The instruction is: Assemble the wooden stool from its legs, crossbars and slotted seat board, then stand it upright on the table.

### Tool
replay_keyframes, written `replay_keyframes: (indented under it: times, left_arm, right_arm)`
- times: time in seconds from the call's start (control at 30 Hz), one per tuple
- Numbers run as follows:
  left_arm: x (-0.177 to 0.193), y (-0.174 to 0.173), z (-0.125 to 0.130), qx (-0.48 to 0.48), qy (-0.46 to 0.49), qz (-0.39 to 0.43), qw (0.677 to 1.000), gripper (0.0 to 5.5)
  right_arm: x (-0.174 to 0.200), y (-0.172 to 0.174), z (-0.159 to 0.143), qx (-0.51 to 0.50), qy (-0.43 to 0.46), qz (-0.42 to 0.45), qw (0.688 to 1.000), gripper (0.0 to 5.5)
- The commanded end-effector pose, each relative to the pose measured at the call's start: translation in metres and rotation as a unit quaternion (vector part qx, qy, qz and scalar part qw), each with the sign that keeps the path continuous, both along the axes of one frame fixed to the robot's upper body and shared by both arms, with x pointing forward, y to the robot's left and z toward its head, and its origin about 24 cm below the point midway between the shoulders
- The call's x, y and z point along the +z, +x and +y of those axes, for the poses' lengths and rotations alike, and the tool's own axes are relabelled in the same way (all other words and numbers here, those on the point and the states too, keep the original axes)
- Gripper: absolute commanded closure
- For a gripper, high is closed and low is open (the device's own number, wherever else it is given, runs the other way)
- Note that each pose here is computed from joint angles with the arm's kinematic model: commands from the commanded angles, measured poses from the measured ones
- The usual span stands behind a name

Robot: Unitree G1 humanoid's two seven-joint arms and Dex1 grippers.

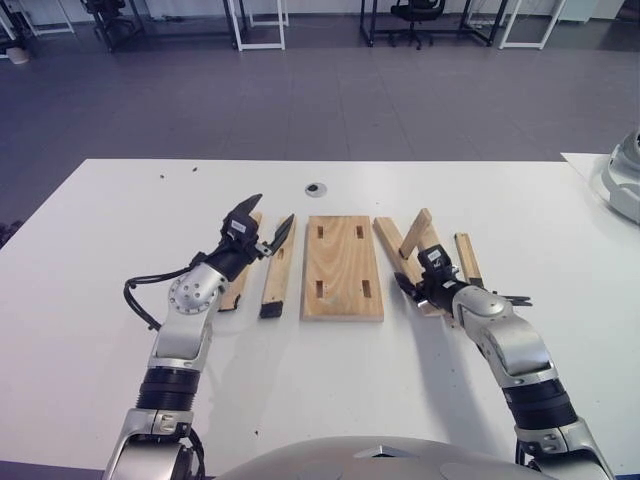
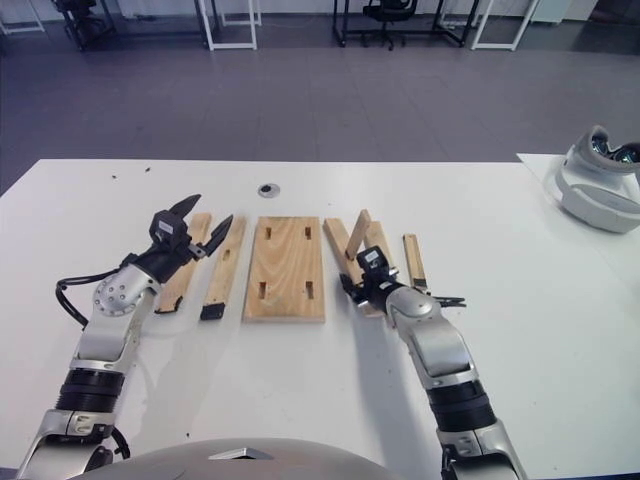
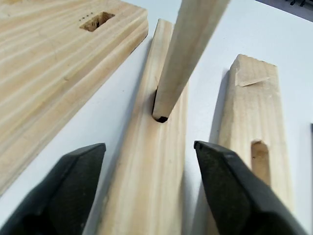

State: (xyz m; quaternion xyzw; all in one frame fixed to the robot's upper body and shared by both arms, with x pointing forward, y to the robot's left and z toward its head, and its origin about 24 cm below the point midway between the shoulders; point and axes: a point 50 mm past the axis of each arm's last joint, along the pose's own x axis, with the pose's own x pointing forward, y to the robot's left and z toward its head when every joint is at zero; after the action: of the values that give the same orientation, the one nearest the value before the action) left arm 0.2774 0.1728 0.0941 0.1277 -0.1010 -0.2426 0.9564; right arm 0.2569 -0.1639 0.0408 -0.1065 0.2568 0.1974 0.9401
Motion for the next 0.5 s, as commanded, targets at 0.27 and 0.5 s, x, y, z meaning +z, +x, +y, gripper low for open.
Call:
replay_keyframes:
  times: [0.27,0.5]
  left_arm:
    - [0.0,0.0,-0.001,0.0,0.005,-0.005,1.0,1.78]
    - [0.02,0.012,-0.012,-0.001,-0.18,0.032,0.983,1.78]
  right_arm:
    - [-0.001,0.004,-0.004,-0.028,0.018,0.012,0.999,3.41]
    - [0.073,0.02,0.012,0.049,0.058,-0.192,0.978,3.41]
